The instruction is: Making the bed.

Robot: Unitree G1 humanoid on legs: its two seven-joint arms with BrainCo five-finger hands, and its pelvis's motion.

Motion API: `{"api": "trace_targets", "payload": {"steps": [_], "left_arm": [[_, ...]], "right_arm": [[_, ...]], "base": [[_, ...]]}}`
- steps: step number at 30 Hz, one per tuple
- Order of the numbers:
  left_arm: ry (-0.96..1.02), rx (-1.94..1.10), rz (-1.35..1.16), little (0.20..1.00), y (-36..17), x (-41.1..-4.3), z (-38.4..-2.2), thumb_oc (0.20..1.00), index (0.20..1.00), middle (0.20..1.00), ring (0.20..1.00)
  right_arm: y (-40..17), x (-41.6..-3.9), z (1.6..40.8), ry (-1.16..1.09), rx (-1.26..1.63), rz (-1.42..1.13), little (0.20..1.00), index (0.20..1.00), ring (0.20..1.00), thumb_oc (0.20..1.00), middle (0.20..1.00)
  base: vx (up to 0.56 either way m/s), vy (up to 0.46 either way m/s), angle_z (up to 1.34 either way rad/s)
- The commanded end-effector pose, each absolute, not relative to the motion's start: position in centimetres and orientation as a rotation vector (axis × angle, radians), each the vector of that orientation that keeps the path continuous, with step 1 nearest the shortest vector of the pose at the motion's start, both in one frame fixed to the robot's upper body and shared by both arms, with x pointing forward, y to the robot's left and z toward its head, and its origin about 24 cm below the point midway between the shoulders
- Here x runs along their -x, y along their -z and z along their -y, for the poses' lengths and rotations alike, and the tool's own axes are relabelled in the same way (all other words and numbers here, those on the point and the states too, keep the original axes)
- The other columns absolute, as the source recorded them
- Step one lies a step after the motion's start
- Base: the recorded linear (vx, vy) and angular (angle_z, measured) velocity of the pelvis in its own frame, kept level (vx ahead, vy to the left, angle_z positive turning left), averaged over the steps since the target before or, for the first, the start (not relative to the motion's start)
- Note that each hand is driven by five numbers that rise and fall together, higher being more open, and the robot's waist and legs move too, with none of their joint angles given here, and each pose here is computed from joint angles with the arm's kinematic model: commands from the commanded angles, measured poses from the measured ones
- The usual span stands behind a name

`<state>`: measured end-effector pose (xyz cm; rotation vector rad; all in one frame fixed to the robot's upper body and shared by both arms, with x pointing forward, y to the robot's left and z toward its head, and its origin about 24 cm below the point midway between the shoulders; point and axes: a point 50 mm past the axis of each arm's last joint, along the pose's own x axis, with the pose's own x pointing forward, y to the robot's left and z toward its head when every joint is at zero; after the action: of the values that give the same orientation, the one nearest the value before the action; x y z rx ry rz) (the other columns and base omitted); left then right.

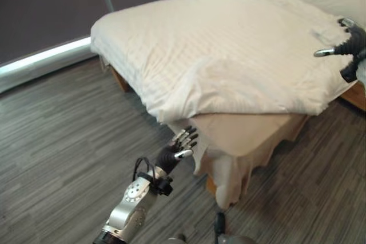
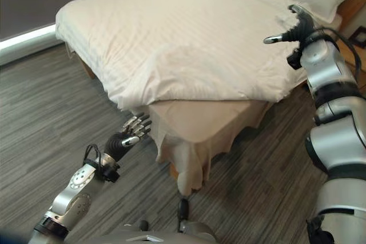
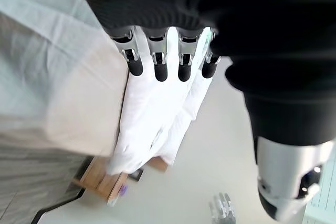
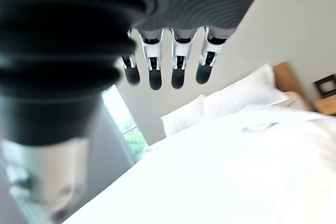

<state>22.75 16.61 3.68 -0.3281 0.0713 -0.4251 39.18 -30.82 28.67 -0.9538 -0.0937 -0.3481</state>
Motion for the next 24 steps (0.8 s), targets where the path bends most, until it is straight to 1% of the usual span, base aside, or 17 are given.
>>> {"api": "trace_targets", "payload": {"steps": [1,2,5,6,7,8,9,10,11,13,17,20,22,24], "left_arm": [[0.442,0.296,0.048,1.000,-6.8,-23.2,-17.8,1.000,1.000,1.000,1.000],[0.430,0.321,0.042,1.000,-6.8,-23.0,-18.2,1.000,1.000,1.000,1.000],[0.416,0.391,0.023,1.000,-6.3,-22.6,-18.5,1.000,1.000,1.000,1.000],[0.393,0.420,0.012,1.000,-6.0,-22.4,-18.8,1.000,1.000,1.000,1.000],[0.312,0.466,-0.024,1.000,-4.7,-22.0,-19.9,1.000,1.000,1.000,1.000],[0.264,0.486,-0.048,1.000,-4.0,-21.6,-20.5,1.000,1.000,1.000,1.000],[0.264,0.486,-0.048,1.000,-4.0,-21.6,-20.5,1.000,1.000,1.000,1.000],[0.174,0.487,-0.081,1.000,-2.8,-21.0,-21.9,1.000,1.000,1.000,1.000],[0.174,0.488,-0.080,1.000,-2.8,-21.0,-21.9,1.000,1.000,1.000,1.000],[0.099,0.500,-0.118,1.000,-1.7,-20.5,-23.0,1.000,1.000,1.000,1.000],[-0.110,0.508,-0.282,1.000,2.9,-18.6,-25.4,1.000,1.000,1.000,1.000],[-0.286,0.518,-0.432,1.000,6.9,-16.5,-26.2,1.000,1.000,1.000,1.000],[-0.359,0.515,-0.521,1.000,8.9,-15.3,-26.1,1.000,1.000,1.000,1.000],[-0.393,0.496,-0.575,1.000,10.0,-14.7,-26.1,1.000,1.000,1.000,1.000]], "right_arm": [[-35.0,-38.5,29.9,0.439,0.990,0.250,1.000,1.000,1.000,1.000,1.000],[-36.7,-38.4,29.3,0.464,1.016,0.269,1.000,1.000,1.000,1.000,1.000],[-38.1,-38.1,29.1,0.487,1.022,0.287,1.000,1.000,1.000,1.000,1.000],[-38.8,-37.7,29.6,0.516,1.022,0.290,1.000,1.000,1.000,1.000,1.000],[-39.7,-36.7,31.0,0.577,1.014,0.280,1.000,1.000,1.000,1.000,1.000],[-40.1,-36.4,31.3,0.595,0.995,0.286,1.000,1.000,1.000,1.000,1.000],[-40.1,-36.4,31.3,0.595,0.995,0.286,1.000,1.000,1.000,1.000,1.000],[-41.5,-35.6,31.5,0.623,1.002,0.307,1.000,1.000,1.000,1.000,1.000],[-41.5,-35.6,31.5,0.623,1.003,0.308,1.000,1.000,1.000,1.000,1.000],[-43.0,-34.9,31.6,0.652,1.015,0.333,1.000,1.000,1.000,1.000,1.000],[-46.1,-32.9,31.8,0.729,1.060,0.385,1.000,1.000,1.000,1.000,1.000],[-48.0,-31.4,32.0,0.778,1.081,0.424,1.000,1.000,1.000,1.000,1.000],[-48.5,-31.2,31.6,0.784,1.081,0.443,1.000,1.000,1.000,1.000,1.000],[-49.8,-30.5,31.2,0.802,1.098,0.469,1.000,1.000,1.000,1.000,1.000]], "base": [[-0.16,-0.061,0.37],[-0.13,-0.043,0.44],[-0.08,-0.032,0.49],[-0.06,-0.057,0.26],[-0.04,-0.066,0.11],[-0.03,-0.053,0.12],[-0.04,-0.054,0.31],[-0.04,-0.035,0.27],[-0.06,-0.047,0.20],[-0.06,-0.034,0.08],[-0.07,-0.055,0.04],[-0.03,-0.022,0.07],[0.00,-0.001,0.03],[0.01,-0.017,-0.08]]}}
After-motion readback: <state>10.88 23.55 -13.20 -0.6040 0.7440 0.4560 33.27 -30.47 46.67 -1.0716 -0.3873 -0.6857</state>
